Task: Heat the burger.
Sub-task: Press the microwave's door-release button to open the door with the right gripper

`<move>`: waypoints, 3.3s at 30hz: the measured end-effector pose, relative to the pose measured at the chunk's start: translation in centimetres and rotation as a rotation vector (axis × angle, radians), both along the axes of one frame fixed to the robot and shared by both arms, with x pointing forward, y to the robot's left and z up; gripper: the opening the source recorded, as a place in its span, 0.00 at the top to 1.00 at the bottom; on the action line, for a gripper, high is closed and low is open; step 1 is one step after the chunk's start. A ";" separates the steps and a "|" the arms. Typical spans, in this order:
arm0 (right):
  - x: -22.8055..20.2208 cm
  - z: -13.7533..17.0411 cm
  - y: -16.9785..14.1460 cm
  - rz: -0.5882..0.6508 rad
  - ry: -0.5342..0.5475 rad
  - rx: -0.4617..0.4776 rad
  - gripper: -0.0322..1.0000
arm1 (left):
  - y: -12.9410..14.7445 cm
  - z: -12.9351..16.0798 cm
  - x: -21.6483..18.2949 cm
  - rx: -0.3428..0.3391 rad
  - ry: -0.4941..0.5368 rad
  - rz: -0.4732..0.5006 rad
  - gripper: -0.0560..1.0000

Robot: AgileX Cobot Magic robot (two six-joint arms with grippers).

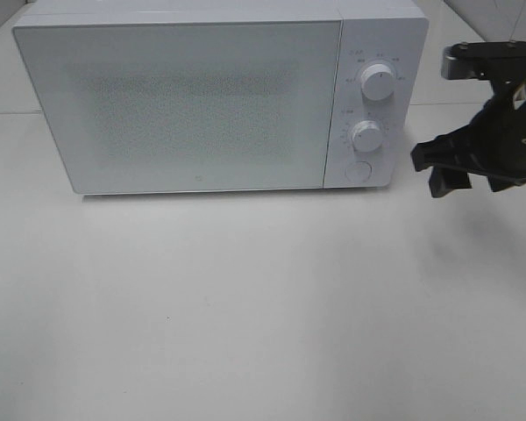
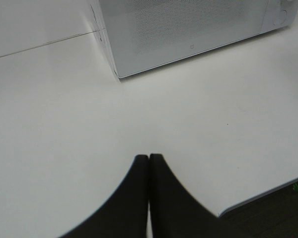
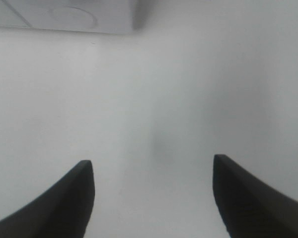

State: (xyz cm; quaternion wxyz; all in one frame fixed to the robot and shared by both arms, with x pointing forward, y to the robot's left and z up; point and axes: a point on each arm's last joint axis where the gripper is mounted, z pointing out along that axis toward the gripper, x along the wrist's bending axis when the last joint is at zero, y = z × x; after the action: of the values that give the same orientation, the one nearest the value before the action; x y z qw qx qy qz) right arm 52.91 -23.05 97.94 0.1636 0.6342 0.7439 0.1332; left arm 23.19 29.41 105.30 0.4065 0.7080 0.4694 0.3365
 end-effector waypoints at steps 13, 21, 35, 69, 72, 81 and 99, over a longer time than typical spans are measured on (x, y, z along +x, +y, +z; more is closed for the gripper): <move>-3.1 4.5 -2.3 -0.089 0.002 0.009 0.34 | 0.0 0.0 0.0 0.000 0.000 0.000 0.95; -8.7 6.8 -3.6 -0.103 -0.046 0.018 0.34 | 0.0 0.0 0.0 0.000 0.000 0.000 0.95; -18.3 5.6 -5.6 -0.105 -0.055 0.029 0.35 | 0.0 0.0 0.0 0.000 0.000 0.000 0.95; -29.8 7.0 -7.1 0.103 -0.624 0.161 0.35 | 0.0 0.0 0.0 0.000 0.000 0.000 0.95; -29.8 7.0 -7.1 0.103 -0.624 0.161 0.35 | 0.0 0.0 0.0 0.000 0.000 0.000 0.95; -29.8 7.0 -7.1 0.103 -0.624 0.161 0.35 | 0.0 0.0 0.0 0.000 0.000 0.000 0.95; -23.5 9.2 -5.6 0.114 -0.608 0.164 0.35 | 0.0 0.0 0.0 0.000 0.000 0.000 0.95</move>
State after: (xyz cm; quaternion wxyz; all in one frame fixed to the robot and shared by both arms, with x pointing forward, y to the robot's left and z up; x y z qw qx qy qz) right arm 29.45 -28.64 107.11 0.3190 0.5337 0.6821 0.3850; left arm 23.19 29.41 105.30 0.4065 0.7080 0.4694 0.3365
